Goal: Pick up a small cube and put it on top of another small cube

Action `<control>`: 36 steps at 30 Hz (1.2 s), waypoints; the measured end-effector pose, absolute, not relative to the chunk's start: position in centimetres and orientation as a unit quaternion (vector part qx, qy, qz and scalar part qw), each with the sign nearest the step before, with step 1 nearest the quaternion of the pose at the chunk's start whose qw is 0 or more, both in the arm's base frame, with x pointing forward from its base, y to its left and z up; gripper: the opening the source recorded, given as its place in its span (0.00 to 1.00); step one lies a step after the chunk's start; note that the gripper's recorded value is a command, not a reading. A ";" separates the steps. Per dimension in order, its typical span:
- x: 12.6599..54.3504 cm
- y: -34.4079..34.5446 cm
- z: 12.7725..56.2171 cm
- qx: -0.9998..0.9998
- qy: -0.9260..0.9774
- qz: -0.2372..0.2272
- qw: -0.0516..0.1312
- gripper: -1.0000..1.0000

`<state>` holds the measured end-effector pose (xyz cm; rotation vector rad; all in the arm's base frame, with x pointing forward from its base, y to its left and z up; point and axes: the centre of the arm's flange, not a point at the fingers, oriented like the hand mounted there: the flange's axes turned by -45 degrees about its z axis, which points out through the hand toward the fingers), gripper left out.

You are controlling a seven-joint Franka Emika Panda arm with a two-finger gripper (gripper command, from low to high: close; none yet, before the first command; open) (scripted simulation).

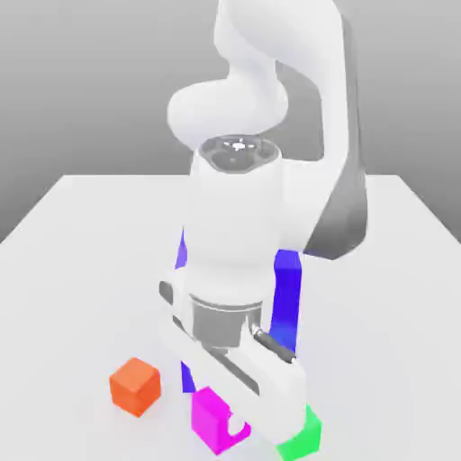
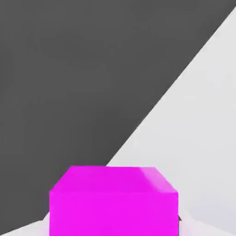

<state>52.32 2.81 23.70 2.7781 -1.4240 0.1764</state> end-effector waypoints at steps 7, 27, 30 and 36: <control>51.7 6.6 24.2 0.837 -0.544 0.054 0.004 0.00; 48.3 10.1 24.5 0.606 -0.795 0.036 0.019 0.00; 47.3 8.5 24.3 0.525 -0.851 0.019 0.014 0.00; 46.6 8.4 23.2 0.444 -0.896 0.005 -0.001 0.00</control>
